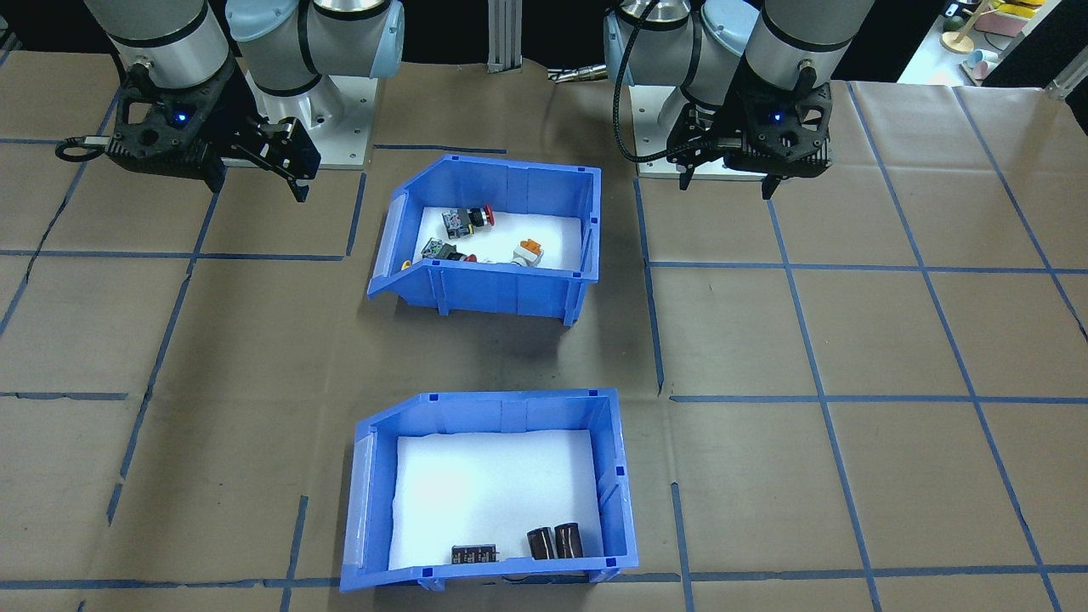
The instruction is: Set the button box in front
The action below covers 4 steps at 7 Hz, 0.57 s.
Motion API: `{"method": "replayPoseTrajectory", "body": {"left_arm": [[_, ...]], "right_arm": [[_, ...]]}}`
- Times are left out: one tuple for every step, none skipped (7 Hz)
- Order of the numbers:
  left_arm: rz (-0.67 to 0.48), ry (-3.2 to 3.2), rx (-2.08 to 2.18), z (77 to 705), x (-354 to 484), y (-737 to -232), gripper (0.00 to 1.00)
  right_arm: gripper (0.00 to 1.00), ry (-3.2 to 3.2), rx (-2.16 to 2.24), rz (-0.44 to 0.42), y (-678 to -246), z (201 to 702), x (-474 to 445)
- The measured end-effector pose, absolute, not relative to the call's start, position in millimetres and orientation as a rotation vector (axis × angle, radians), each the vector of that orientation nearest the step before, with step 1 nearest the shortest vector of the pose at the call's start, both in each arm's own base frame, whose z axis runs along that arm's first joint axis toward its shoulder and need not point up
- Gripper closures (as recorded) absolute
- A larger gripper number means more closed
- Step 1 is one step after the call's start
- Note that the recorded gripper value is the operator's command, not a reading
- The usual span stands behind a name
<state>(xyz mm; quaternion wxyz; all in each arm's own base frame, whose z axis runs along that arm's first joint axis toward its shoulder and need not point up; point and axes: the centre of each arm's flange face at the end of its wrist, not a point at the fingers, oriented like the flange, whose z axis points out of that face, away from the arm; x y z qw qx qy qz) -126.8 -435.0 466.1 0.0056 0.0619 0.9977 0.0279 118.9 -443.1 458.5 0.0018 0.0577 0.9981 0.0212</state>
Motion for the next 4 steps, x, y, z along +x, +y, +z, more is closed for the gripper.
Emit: {"method": "replayPoseTrajectory", "body": {"left_arm": [[0.088,3.123,0.196,466,-127,-435,0.01],[0.089,3.123,0.199,465,-127,-435,0.01],[0.089,3.123,0.200,465,-127,-435,0.01],[0.089,3.124,0.200,465,-127,-435,0.01]], "right_arm": [[0.00,3.135,0.158,0.053,-446,459,119],[0.00,3.140,0.115,0.030,-450,459,118],[0.00,3.143,0.069,0.018,-457,460,118],[0.00,3.145,0.002,0.013,-468,462,117]]}}
